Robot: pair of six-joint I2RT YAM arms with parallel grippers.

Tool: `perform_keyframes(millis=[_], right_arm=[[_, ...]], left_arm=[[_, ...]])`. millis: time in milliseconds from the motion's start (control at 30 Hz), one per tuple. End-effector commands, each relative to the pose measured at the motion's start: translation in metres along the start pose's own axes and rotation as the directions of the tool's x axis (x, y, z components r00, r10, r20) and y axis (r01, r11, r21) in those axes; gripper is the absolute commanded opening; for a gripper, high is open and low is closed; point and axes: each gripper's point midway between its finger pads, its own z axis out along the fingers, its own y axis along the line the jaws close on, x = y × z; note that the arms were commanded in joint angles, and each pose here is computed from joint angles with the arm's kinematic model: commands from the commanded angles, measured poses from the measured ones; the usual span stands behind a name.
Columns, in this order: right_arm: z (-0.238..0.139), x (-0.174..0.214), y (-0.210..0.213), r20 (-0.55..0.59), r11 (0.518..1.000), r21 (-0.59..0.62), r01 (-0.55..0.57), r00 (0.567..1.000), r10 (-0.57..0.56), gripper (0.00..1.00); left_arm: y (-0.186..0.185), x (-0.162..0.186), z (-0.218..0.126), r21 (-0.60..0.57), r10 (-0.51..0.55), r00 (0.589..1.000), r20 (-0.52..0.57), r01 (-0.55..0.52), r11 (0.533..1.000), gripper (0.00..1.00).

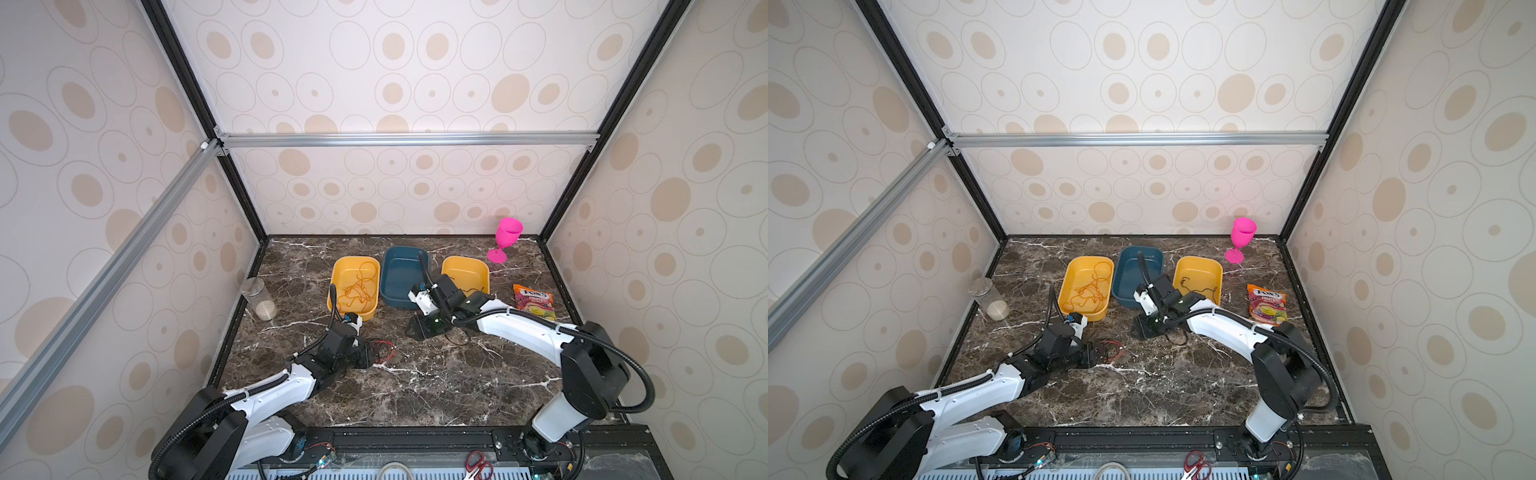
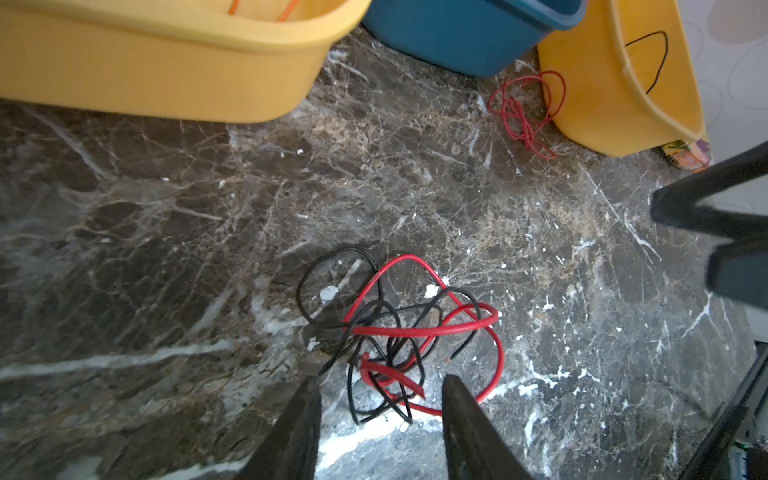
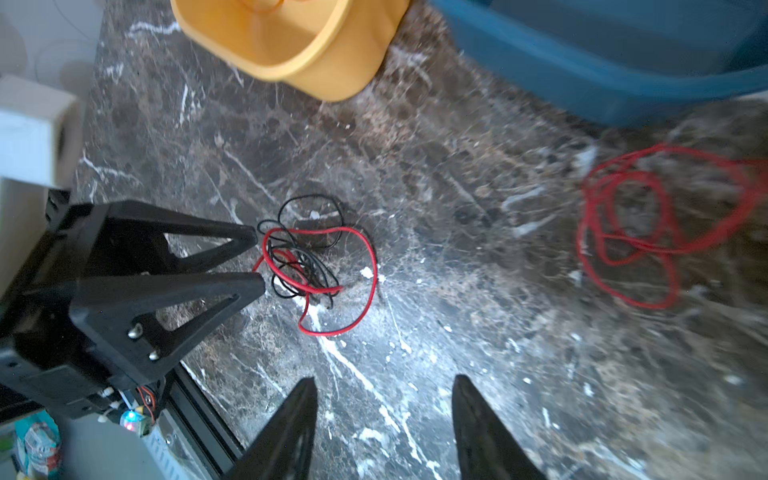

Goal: Untangle the cables
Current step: 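Move the right gripper back to the black-red tangle beside the left gripper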

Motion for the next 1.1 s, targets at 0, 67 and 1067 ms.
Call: perform_keyframes(millis=[0, 67, 1067], right_arm=[[0.018, 0.001, 0.024, -0.002, 0.995, -0.084, 0.047, 0.999, -0.047, 0.55], [0.030, 0.003, 0.029, -0.015, 0.993, -0.105, 0.058, 0.998, -0.060, 0.55], [0.065, 0.031, -0.008, -0.096, 0.998, 0.055, 0.041, 0.995, -0.035, 0.00]], left_arm=[[-0.007, -0.001, 0.004, 0.032, 0.026, 1.000, 0.003, -0.026, 0.999, 0.41], [-0.008, 0.000, 0.006, 0.043, 0.024, 1.000, -0.003, -0.024, 0.999, 0.30], [-0.003, -0.012, -0.008, 0.011, 0.005, 0.998, 0.070, -0.006, 1.000, 0.00]])
